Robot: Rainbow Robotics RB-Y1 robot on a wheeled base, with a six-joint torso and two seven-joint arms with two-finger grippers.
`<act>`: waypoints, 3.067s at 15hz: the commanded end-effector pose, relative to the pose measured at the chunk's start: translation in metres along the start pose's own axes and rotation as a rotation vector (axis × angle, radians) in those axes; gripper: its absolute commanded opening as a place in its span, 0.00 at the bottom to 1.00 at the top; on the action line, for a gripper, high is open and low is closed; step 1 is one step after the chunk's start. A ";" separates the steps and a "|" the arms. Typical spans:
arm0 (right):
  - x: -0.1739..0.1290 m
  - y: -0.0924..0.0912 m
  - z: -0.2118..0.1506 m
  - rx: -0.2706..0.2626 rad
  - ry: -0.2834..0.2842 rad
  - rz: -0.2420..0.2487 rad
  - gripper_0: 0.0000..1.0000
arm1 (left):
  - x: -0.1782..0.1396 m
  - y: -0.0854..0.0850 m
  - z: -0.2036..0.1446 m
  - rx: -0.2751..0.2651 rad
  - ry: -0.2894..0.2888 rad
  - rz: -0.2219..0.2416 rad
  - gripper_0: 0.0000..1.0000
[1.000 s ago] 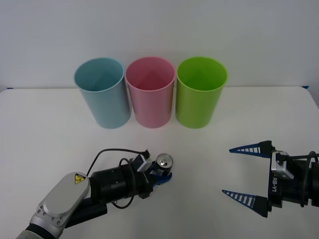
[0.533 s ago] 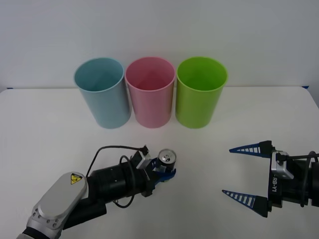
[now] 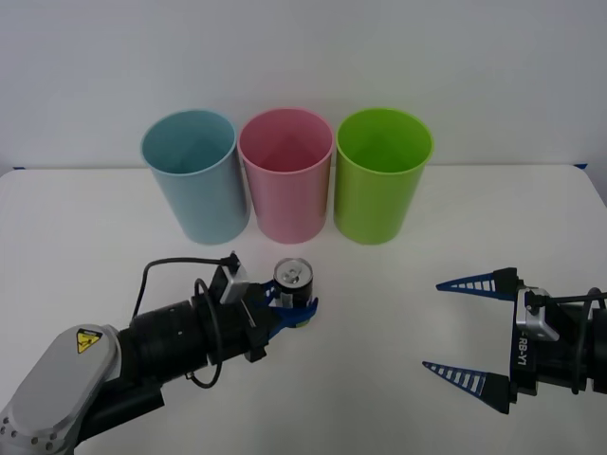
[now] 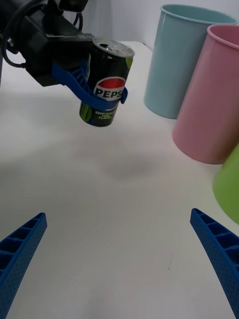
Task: Put cans in the blue bin and PET bottles in the pink bin and trash in the green bin.
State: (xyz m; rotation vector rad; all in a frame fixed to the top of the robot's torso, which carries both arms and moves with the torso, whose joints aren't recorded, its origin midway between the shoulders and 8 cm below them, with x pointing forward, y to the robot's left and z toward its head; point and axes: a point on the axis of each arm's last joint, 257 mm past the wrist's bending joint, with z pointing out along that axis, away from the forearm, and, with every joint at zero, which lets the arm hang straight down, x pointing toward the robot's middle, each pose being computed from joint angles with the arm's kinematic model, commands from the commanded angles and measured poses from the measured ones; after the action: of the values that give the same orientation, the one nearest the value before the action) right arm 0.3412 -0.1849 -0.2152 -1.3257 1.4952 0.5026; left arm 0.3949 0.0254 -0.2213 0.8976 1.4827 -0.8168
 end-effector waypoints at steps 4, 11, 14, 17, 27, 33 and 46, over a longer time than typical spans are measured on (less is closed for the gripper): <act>0.000 0.000 0.000 0.000 0.000 0.000 1.00 | -0.059 0.009 -0.033 -0.062 -0.089 0.006 0.01; 0.000 0.000 0.000 0.000 0.000 0.000 1.00 | -0.115 0.036 -0.078 -0.120 -0.190 0.021 0.01; 0.000 0.000 0.000 0.000 0.000 0.000 1.00 | -0.134 0.051 -0.091 -0.165 -0.216 0.034 0.01; 0.000 0.000 0.000 0.000 0.000 0.000 1.00 | -0.156 0.073 -0.102 -0.214 -0.244 0.060 0.00; 0.000 0.000 0.000 0.000 0.000 0.000 1.00 | -0.220 0.122 -0.111 -0.348 -0.350 0.095 0.00; 0.000 0.000 0.000 0.000 0.000 0.000 1.00 | -0.220 0.185 -0.105 -0.441 -0.263 0.164 0.00; 0.000 0.000 0.000 0.000 0.000 0.000 1.00 | -0.192 0.297 -0.090 -0.569 -0.116 0.121 0.00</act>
State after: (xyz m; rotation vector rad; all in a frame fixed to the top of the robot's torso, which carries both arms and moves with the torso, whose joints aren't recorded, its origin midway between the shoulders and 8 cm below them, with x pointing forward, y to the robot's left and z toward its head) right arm 0.3412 -0.1849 -0.2152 -1.3257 1.4952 0.5026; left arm 0.6224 0.2243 -0.0172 0.4994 1.4223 -0.3180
